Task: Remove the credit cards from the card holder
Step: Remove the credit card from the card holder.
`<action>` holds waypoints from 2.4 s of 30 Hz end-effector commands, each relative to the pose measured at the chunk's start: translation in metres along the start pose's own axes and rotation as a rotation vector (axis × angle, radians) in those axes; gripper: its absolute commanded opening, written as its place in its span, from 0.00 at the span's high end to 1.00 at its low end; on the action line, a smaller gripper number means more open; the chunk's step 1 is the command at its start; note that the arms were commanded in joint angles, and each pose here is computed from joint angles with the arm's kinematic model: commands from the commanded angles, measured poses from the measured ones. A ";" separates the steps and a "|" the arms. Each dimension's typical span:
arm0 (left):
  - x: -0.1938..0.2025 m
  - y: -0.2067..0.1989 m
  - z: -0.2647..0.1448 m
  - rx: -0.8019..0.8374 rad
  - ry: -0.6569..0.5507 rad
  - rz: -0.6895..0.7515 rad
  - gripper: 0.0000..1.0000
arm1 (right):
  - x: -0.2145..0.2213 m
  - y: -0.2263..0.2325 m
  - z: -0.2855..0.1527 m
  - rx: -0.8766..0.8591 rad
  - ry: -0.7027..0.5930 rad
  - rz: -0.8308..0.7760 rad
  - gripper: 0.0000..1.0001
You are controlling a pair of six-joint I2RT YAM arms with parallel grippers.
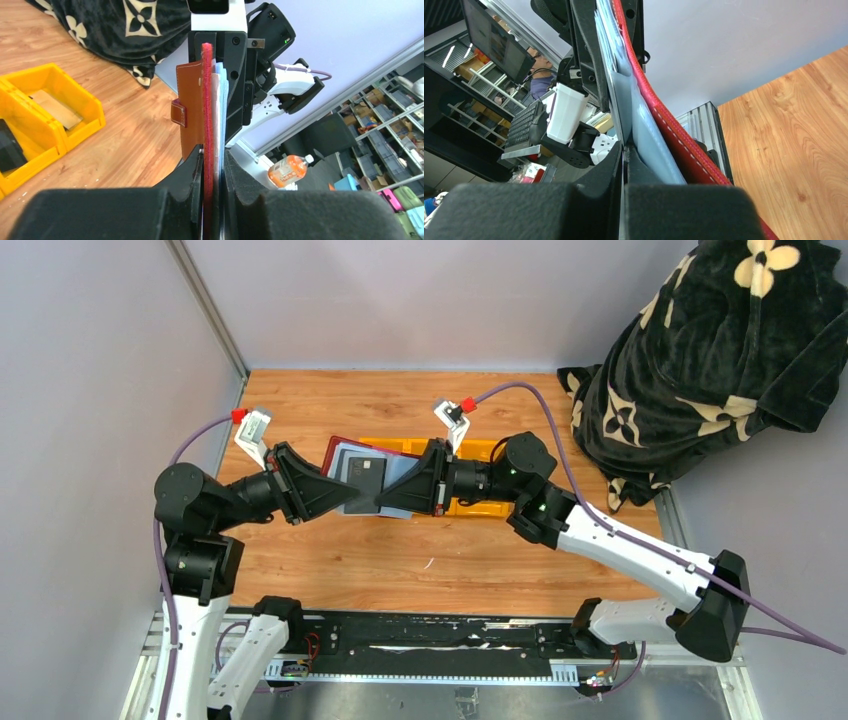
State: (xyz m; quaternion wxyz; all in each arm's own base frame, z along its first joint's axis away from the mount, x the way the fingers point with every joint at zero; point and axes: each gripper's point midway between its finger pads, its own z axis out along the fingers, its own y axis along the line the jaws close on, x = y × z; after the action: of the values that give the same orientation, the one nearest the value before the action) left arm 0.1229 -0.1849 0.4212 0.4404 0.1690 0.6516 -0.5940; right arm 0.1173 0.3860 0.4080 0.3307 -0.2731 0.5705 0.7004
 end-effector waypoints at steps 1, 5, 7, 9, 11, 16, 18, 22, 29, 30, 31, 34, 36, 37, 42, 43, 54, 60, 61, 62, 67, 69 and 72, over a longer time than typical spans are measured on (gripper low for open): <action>0.002 -0.024 -0.004 0.082 0.027 0.028 0.87 | -0.009 -0.005 -0.006 0.014 -0.065 -0.010 1.00; 0.003 -0.025 -0.005 0.086 0.027 0.026 0.96 | -0.007 0.002 -0.010 -0.038 -0.083 0.004 0.94; 0.002 -0.024 -0.005 0.083 0.023 0.028 0.98 | -0.012 0.005 -0.011 -0.059 -0.101 0.012 0.73; 0.003 -0.022 -0.004 0.079 0.020 0.026 0.99 | -0.018 0.009 -0.010 -0.078 -0.112 0.012 0.64; 0.003 -0.022 -0.004 0.077 0.019 0.023 1.00 | -0.024 0.012 -0.007 -0.087 -0.117 0.008 0.62; 0.003 -0.021 -0.004 0.074 0.014 0.026 1.00 | -0.029 0.014 0.001 -0.115 -0.114 0.019 0.69; 0.004 -0.020 -0.005 0.069 0.014 0.031 1.00 | -0.030 0.014 0.003 -0.126 -0.113 0.026 0.76; 0.006 -0.016 -0.005 0.052 0.019 0.033 0.97 | -0.030 0.017 0.003 -0.139 -0.114 0.024 0.87; 0.005 -0.014 -0.004 0.039 0.023 0.014 0.70 | -0.028 0.017 -0.009 -0.131 -0.131 0.019 1.00; 0.005 -0.014 -0.004 0.039 0.022 0.011 0.70 | -0.027 0.015 -0.012 -0.125 -0.136 0.021 1.00; 0.004 -0.014 -0.004 0.041 0.022 0.009 0.70 | -0.026 0.014 -0.014 -0.118 -0.141 0.021 1.00; 0.002 -0.016 -0.003 0.049 0.014 0.003 0.76 | -0.025 0.010 -0.020 -0.110 -0.157 0.028 1.00; 0.001 -0.018 -0.003 0.056 0.009 0.001 0.81 | -0.023 0.009 -0.022 -0.109 -0.159 0.035 1.00; 0.000 -0.018 -0.003 0.058 0.006 -0.002 0.84 | -0.023 0.009 -0.022 -0.110 -0.159 0.040 1.00; -0.002 -0.018 -0.002 0.055 -0.005 -0.004 0.97 | -0.018 0.008 -0.026 -0.112 -0.157 0.043 1.00; -0.003 -0.018 -0.002 0.055 -0.008 -0.003 0.98 | -0.018 0.009 -0.027 -0.117 -0.157 0.039 1.00; -0.005 -0.020 -0.003 0.055 -0.021 0.008 1.00 | -0.035 0.026 -0.020 -0.176 -0.167 0.023 0.73; -0.004 -0.019 -0.003 0.052 -0.018 0.009 1.00 | -0.036 0.028 -0.017 -0.206 -0.162 0.032 0.88; -0.004 -0.019 -0.003 0.052 -0.018 0.008 1.00 | -0.035 0.028 -0.018 -0.207 -0.160 0.033 0.93; -0.004 -0.019 -0.003 0.053 -0.018 0.010 1.00 | -0.034 0.028 -0.018 -0.206 -0.159 0.033 0.97; -0.007 -0.021 -0.002 0.052 -0.024 0.010 1.00 | -0.030 0.028 -0.027 -0.197 -0.175 0.029 1.00; -0.008 -0.021 -0.002 0.050 -0.028 0.007 1.00 | -0.029 0.028 -0.031 -0.197 -0.189 0.024 1.00; -0.010 -0.021 -0.002 0.047 -0.036 0.005 1.00 | -0.030 0.031 -0.034 -0.205 -0.205 0.019 1.00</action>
State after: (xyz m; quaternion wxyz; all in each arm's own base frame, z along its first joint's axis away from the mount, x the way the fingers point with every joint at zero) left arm 0.1167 -0.1862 0.4287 0.4313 0.1610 0.6434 -0.6115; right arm 0.1177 0.3602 0.4276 0.3252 -0.2251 0.4957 0.7732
